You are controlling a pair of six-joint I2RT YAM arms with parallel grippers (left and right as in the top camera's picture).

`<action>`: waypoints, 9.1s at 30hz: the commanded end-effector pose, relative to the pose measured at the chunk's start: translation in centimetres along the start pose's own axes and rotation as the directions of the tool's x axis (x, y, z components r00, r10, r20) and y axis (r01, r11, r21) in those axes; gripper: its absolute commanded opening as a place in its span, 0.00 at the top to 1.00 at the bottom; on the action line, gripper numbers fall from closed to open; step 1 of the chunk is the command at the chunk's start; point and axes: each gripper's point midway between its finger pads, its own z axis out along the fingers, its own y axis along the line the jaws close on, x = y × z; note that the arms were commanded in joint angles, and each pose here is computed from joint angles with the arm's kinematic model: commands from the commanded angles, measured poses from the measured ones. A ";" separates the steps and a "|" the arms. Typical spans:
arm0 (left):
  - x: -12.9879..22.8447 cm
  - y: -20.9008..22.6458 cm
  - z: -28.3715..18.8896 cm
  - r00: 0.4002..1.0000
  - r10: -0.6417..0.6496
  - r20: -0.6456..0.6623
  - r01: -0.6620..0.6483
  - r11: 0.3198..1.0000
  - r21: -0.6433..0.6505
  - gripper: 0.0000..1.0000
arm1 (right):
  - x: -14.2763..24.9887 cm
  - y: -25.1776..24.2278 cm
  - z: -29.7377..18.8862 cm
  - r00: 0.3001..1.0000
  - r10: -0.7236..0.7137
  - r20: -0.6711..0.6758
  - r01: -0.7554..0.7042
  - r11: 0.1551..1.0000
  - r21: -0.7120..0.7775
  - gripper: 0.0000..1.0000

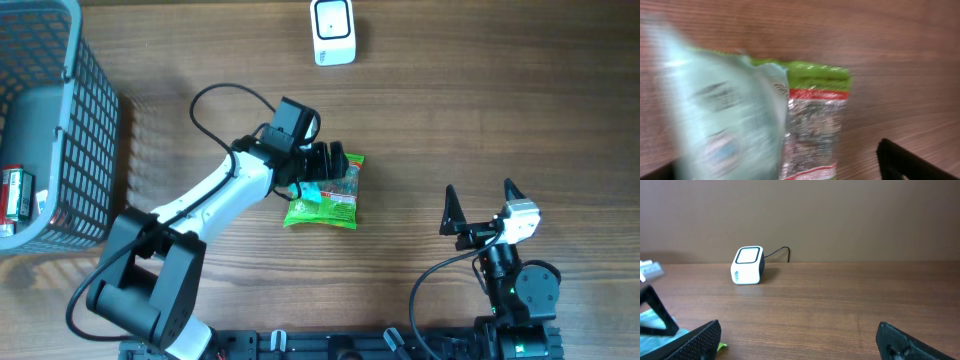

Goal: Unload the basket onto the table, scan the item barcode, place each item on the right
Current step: 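Lower the green packets onto the table and open the left gripper, then reach the left gripper back into the grey basket, then grasp the red Kleenex tissue pack with the left gripper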

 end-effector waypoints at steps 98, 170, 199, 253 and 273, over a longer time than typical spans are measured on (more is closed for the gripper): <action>4.6 2.9 2.8 0.937 0.003 -0.349 0.086 0.967 0.238 0.96 | 0.0 -0.2 0.0 1.000 -0.009 0.001 0.009 1.000 0.013 0.00; -18.9 7.2 -33.6 0.740 0.070 0.669 0.092 0.975 -0.204 0.36 | 0.0 -0.2 0.0 1.000 -0.008 0.001 0.008 1.000 0.013 0.00; -2.1 45.8 -23.4 0.630 -0.725 0.277 0.751 0.480 -0.453 0.00 | 0.0 -0.2 0.0 1.000 -0.008 0.001 0.008 1.000 0.013 0.00; -12.4 30.4 -48.3 0.486 -0.303 0.820 0.749 0.627 -0.212 0.55 | 0.0 -0.2 0.0 1.000 -0.009 0.001 0.009 1.000 0.013 0.00; -8.2 10.6 -18.5 0.956 0.092 0.279 0.128 0.723 -0.679 0.58 | 0.0 -0.2 0.0 1.000 -0.009 0.001 0.009 1.000 0.013 0.00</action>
